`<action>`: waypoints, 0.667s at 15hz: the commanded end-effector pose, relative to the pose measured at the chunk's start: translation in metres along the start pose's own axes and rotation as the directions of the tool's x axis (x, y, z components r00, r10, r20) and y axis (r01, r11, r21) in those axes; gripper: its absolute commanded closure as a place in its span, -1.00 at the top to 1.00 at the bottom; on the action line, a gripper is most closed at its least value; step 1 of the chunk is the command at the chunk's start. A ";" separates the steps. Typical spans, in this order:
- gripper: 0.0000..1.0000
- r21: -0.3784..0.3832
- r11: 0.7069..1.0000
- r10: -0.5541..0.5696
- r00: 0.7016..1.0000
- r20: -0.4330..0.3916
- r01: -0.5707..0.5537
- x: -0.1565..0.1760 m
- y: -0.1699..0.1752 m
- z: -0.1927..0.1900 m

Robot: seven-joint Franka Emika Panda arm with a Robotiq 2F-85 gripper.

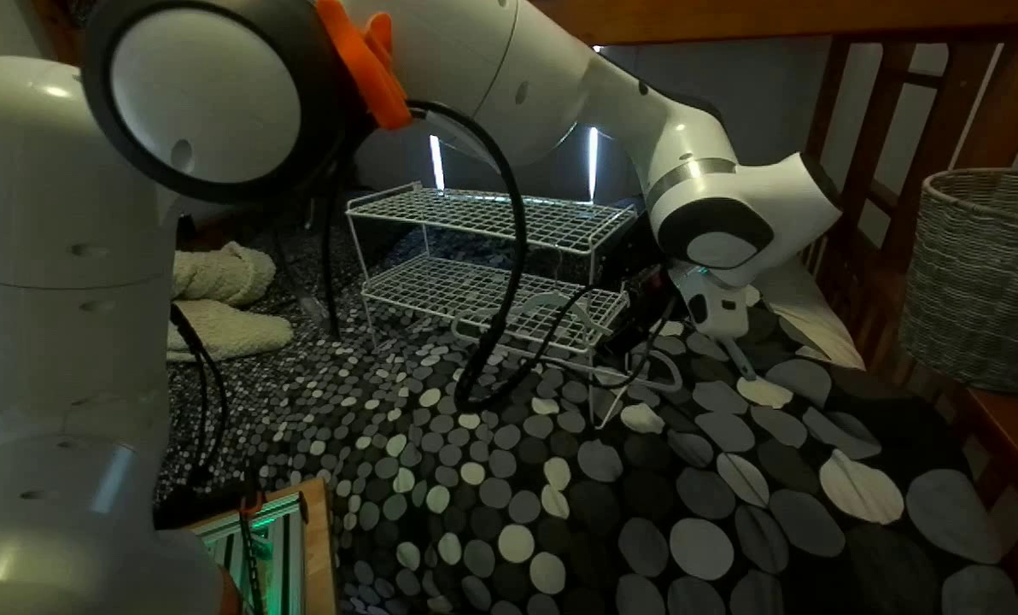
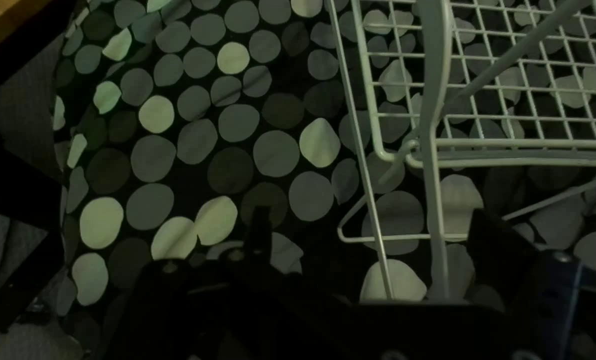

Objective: Hang the clothes hanger on the top shelf of the rack

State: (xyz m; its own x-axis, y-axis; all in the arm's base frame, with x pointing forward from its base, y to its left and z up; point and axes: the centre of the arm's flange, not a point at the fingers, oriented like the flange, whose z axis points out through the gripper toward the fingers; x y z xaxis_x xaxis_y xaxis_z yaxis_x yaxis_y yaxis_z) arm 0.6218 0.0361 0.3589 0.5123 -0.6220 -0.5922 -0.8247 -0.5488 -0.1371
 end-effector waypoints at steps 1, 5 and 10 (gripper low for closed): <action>1.00 -0.024 0.991 -0.135 0.986 -0.095 0.133 -0.028 0.016 -0.017; 1.00 -0.101 0.954 -0.296 0.940 -0.171 0.283 -0.057 0.021 -0.043; 1.00 -0.179 0.886 -0.460 0.857 -0.231 0.428 -0.092 0.030 -0.075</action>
State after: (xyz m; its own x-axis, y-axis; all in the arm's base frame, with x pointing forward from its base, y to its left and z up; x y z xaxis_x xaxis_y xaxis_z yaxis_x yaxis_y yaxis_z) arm 0.5947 0.0374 0.4526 0.8198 -0.4656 -0.3335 -0.5492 -0.8043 -0.2271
